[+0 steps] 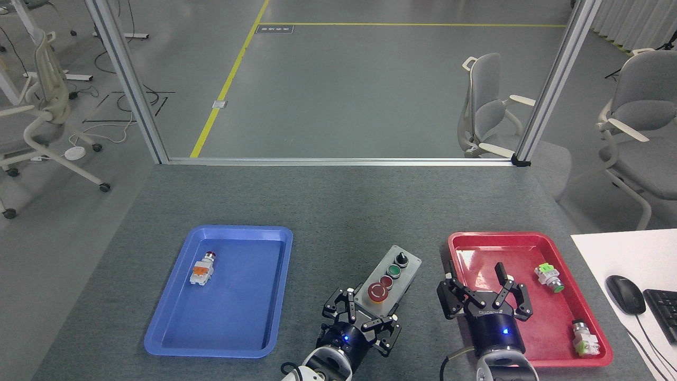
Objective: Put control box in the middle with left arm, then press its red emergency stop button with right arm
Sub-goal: 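Carry the control box out of the tray and set it between the trays, then open the left gripper and withdraw it toward the blue tray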
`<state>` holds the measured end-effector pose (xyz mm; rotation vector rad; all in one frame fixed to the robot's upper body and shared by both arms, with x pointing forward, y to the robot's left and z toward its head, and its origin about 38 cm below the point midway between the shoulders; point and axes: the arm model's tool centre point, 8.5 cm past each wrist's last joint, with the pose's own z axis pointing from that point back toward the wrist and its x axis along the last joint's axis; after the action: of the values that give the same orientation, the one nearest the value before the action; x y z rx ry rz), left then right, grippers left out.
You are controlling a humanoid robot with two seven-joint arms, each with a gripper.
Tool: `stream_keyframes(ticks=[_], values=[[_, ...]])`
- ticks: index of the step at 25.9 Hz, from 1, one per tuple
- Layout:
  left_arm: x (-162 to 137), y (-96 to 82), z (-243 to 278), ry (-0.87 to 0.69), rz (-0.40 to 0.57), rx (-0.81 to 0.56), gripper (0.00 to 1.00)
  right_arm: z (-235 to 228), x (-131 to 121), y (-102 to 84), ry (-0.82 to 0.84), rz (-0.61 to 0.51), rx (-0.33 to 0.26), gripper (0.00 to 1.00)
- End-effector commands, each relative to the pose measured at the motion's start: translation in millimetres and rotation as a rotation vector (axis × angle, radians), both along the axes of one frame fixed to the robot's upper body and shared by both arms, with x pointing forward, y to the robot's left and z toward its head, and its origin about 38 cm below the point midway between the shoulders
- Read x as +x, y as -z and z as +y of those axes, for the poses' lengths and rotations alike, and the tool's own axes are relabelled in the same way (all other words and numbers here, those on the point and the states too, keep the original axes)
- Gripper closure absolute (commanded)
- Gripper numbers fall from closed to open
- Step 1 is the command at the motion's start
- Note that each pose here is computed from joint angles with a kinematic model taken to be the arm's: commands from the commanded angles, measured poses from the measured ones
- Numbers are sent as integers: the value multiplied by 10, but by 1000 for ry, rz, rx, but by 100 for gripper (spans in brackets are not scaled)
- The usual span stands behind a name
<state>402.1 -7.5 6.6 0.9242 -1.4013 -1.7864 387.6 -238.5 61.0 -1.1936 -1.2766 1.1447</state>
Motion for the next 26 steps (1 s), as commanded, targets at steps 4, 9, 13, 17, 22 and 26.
stream_keyframes(ticks=[4, 9, 13, 17, 22, 26], values=[[-49, 51, -39, 18, 8, 17, 80, -4, -1, 1, -2, 0, -1, 3], [-50, 57, -36, 15, 7, 20, 37, -2, -1, 0, -3, -2, -2, 3], [-33, 54, -6, -7, 1, 24, 13, -2, -1, 0, -3, -2, -2, 3], [-47, 27, -28, 3, -7, 16, 3, -8, -6, 5, -2, 0, -2, 3], [-149, 85, 59, 18, 4, 3, 2, 3, -6, 13, -2, 3, -1, 3], [-283, 34, 574, 40, -48, 17, 1, 18, -6, 21, -2, 6, 1, 3]])
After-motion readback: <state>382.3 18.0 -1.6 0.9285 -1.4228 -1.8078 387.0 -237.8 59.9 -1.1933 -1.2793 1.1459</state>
